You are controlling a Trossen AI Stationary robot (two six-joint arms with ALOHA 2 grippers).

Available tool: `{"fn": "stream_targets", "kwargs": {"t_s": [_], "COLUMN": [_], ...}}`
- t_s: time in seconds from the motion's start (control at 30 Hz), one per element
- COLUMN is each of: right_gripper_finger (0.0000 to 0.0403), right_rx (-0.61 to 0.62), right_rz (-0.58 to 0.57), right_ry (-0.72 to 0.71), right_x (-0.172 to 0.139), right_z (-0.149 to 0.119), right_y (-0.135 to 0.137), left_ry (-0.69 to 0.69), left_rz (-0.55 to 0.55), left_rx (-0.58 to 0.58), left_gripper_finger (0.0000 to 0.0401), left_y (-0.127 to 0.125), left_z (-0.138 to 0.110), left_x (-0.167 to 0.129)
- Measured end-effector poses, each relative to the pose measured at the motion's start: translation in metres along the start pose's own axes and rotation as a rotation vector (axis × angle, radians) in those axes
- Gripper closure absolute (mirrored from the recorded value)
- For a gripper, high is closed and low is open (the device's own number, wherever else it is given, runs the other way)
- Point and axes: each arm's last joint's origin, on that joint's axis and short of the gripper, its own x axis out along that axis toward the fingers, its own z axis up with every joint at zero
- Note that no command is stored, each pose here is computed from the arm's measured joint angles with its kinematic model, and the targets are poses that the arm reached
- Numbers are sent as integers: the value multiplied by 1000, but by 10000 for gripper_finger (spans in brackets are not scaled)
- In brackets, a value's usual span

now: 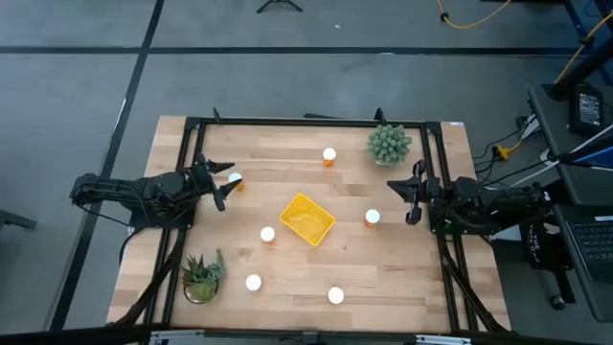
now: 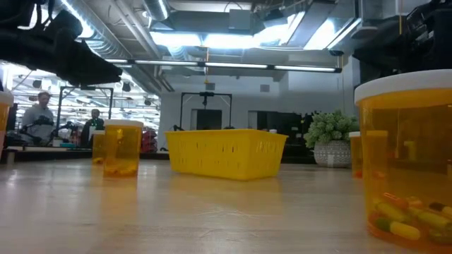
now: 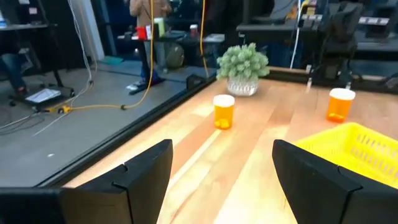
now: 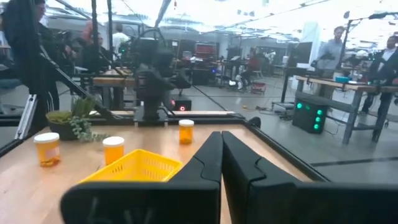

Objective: Pick and place pill bottles into a basket
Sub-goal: Put the orange pill bottle into the yellow bin

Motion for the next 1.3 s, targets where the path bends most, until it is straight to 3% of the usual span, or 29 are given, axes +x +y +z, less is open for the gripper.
{"fn": "stream_targets", "kwargs": {"t_s": [0.17, 0.37, 0.57, 0.83, 1.0, 1.3], "right_gripper_finger": [396, 396, 396, 396, 396, 396], "right_rx": [34, 9, -19, -49, -50, -51], "right_rz": [-1, -2, -1, -3, -4, -4], "right_ry": [9, 10, 10, 11, 11, 11], "right_x": [0, 0, 0, 0, 0, 0], "right_z": [-1, -1, -1, -1, -1, -1], "right_y": [0, 0, 0, 0, 0, 0], "left_ry": [51, 207, 403, 572, 655, 766], "left_rz": [7, 31, -60, 1, 33, 90], "left_rx": [-18, -4, -16, -60, -170, -216], "left_gripper_finger": [130, 130, 130, 130, 130, 130], "left_y": [-2, -5, -11, -12, -15, -26], "left_z": [11, 19, 26, 42, 35, 16], "left_x": [2, 6, 8, 7, 10, 17]}}
